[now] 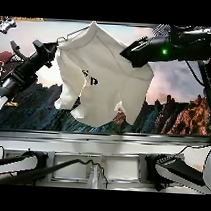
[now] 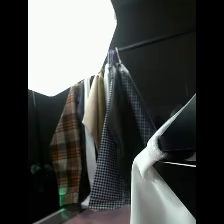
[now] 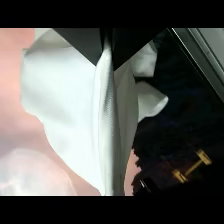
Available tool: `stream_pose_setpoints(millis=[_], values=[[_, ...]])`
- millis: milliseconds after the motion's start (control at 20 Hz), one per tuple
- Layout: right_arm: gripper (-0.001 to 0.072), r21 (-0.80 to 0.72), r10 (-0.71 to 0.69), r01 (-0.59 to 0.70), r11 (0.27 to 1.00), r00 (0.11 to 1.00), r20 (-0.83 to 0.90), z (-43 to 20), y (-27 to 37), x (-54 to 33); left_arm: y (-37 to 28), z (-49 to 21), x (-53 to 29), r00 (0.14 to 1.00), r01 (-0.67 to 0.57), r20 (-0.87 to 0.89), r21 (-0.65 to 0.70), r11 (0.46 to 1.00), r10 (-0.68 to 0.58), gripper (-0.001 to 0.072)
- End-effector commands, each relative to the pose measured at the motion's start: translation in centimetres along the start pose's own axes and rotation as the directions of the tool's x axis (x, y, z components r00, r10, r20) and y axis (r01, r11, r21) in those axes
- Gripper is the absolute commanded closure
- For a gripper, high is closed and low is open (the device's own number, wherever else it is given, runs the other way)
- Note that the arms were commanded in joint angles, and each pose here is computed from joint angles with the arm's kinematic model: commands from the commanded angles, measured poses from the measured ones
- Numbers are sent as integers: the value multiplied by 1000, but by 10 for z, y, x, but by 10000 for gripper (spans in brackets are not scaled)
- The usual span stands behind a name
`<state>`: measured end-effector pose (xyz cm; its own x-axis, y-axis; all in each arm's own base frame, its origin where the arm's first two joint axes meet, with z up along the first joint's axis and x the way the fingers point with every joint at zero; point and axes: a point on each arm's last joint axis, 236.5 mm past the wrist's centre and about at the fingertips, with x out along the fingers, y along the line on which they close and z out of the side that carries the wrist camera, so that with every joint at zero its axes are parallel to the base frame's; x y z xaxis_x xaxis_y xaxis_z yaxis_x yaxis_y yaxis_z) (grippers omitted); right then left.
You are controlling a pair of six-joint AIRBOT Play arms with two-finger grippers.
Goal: Fold the clothes and pants, and hang the long-sleeved shirts on hangers.
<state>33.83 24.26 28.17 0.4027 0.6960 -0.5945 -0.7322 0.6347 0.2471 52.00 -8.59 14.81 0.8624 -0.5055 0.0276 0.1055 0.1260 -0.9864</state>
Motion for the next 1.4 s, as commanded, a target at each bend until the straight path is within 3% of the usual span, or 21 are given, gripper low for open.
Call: stream_pose_setpoints(millis=[0,250,500,550,600,650,700,750,800,900,1050,1200,1350], values=[[689,-39,-71,68,997,994,-77,-19,-15,-4,0,21,-10,999,13,32,1,1000,-13,691],[689,-65,-190,185,981,978,-83,-20,-44,-6,-70,-20,-15,958,250,-150,23,968,-244,691],[689,-41,-334,336,941,942,42,10,-77,-16,-164,-111,-52,777,524,-413,5,852,-475,676],[689,-33,-341,344,938,937,72,17,-79,-17,-179,-133,-63,719,584,-469,9,812,-512,545],[689,-28,-359,362,932,929,93,22,-82,-21,-190,-153,-75,653,628,-525,-28,777,-547,337],[689,-31,-388,393,919,915,107,27,-87,-28,-198,-172,-88,584,662,-572,-75,746,-576,270],[688,-29,-433,439,898,894,119,31,-95,-37,-205,-192,-102,504,690,-622,-127,713,-599,280],[688,-21,-484,491,871,865,131,35,-104,-49,-208,-212,-115,434,702,-670,-168,692,-603,431],[688,-9,-534,540,841,833,143,40,-112,-63,-205,-234,-122,391,696,-718,-179,695,-576,535],[688,69,-618,617,784,766,177,48,-126,-96,-197,-275,-126,373,671,-798,-121,732,-473,547],[688,280,-754,700,657,620,219,49,-144,-173,-176,-316,-121,448,639,-858,112,761,-250,578],[688,441,-901,787,431,402,162,14,-149,-275,-168,-329,-126,502,622,-858,271,734,-109,578],[688,586,-986,795,157,164,43,-45,-130,-375,-181,-333,-140,492,656,-863,283,699,-113,578]])
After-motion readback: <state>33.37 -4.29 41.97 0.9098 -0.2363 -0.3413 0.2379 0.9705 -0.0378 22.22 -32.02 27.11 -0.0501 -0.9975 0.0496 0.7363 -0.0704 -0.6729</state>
